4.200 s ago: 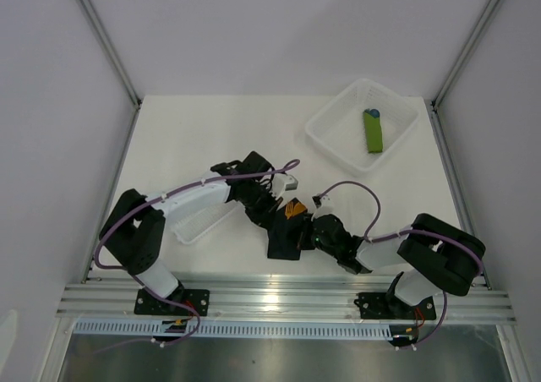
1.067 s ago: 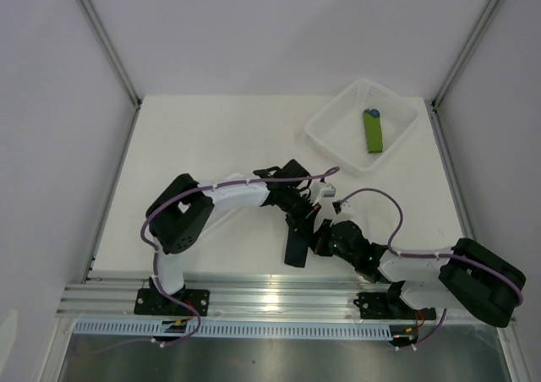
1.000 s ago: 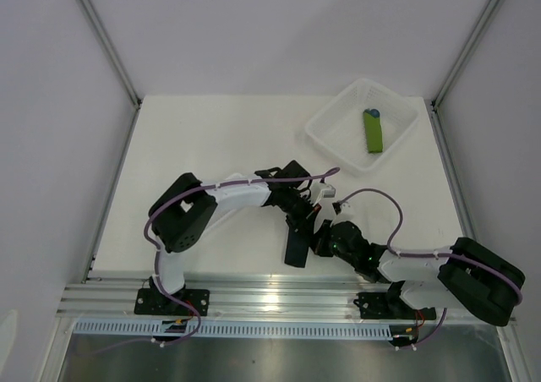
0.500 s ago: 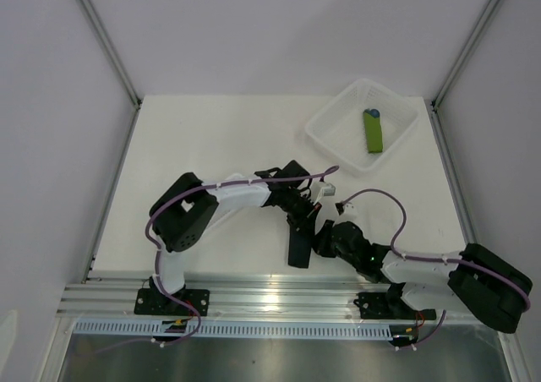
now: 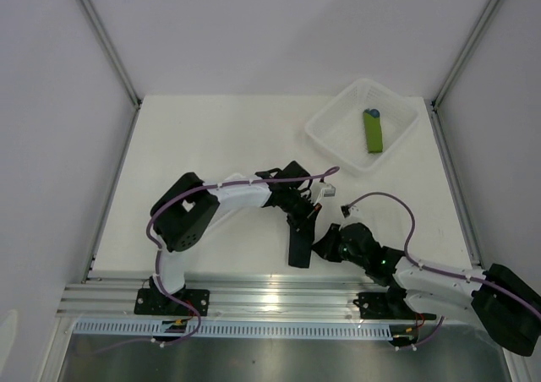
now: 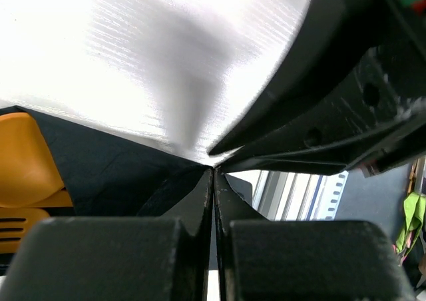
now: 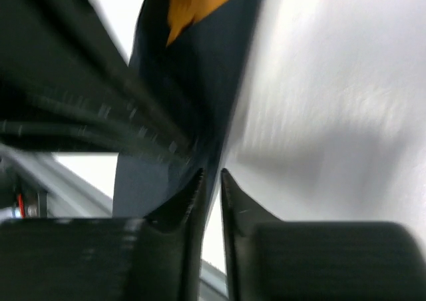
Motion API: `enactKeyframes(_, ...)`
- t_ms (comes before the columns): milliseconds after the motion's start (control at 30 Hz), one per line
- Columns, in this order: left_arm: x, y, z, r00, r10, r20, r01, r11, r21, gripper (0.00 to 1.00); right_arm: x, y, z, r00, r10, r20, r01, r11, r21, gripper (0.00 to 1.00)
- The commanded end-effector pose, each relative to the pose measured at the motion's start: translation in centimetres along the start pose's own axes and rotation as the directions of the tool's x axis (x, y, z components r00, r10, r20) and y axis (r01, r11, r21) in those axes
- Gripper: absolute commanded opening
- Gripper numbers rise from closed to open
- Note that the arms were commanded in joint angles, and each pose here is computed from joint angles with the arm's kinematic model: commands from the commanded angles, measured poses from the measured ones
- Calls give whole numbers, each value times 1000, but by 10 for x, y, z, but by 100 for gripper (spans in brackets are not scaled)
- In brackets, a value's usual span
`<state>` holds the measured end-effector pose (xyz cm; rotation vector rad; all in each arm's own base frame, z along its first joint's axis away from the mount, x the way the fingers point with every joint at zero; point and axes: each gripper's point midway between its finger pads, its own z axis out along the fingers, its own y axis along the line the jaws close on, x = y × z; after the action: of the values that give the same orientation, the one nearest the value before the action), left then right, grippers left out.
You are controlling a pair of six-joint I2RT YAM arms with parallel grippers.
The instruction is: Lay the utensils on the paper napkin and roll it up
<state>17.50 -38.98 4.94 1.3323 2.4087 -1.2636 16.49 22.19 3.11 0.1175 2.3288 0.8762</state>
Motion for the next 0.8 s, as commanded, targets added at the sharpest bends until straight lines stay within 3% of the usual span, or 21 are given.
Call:
enactKeyframes(0, -8, -3, -3, 999, 26, 26, -26, 1000, 4, 1, 4, 26, -7, 999, -41, 2, 41, 992, -121, 15)
enactKeyframes(167, -9, -2, -3, 999, 21, 28, -21, 1000, 6, 1, 6, 47, -18, 992, -121, 23, 123, 966, -228, 10)
enactKeyframes(367, -11, -3, -5, 999, 22, 36, -22, 1000, 6, 1, 14, 22, -11, 997, -79, 1, 79, 988, -134, 5)
enactKeyframes(767, -16, 2, -11, 998, 17, 55, -16, 1000, -9, 1, 25, 27, -3, 994, -104, -38, 96, 979, -181, 1)
